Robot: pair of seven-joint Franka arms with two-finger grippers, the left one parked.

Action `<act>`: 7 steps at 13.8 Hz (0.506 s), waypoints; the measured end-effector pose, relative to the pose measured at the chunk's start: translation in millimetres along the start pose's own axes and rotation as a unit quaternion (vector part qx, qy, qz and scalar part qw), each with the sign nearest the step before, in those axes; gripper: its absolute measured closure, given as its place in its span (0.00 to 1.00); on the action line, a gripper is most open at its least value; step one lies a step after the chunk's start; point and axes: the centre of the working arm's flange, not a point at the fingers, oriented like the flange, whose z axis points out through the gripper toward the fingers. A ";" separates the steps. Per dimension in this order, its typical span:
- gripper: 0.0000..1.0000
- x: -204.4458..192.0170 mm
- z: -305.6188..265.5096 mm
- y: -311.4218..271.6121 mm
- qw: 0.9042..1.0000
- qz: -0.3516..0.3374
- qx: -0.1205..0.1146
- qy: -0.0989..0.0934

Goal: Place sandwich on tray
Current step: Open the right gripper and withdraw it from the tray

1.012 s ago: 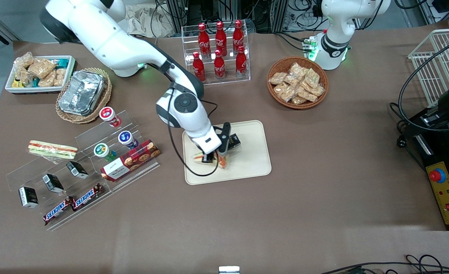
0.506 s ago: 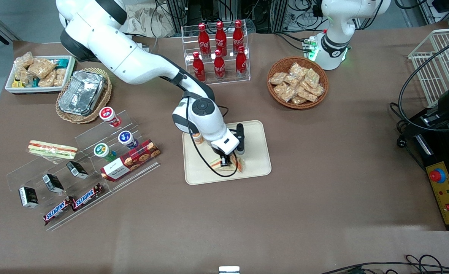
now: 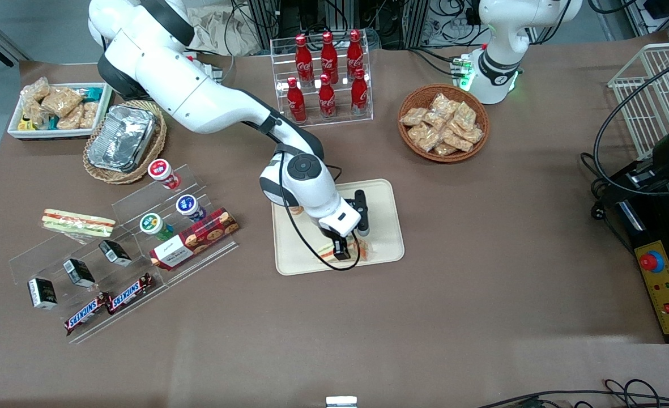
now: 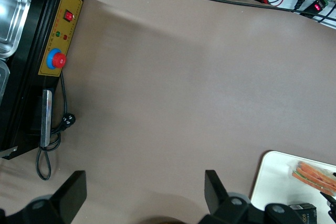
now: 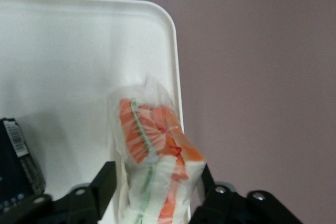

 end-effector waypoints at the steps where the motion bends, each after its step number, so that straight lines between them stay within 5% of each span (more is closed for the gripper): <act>1: 0.16 3.8 -6.8 2.2 1.000 0.006 0.002 0.011; 3: 0.00 1.2 -25.5 14.3 0.999 0.031 0.011 0.028; 4: 0.00 -5.8 -36.1 23.5 0.998 0.045 0.016 0.028; 7: 0.00 -21.9 -80.8 43.5 0.994 0.105 0.036 -0.011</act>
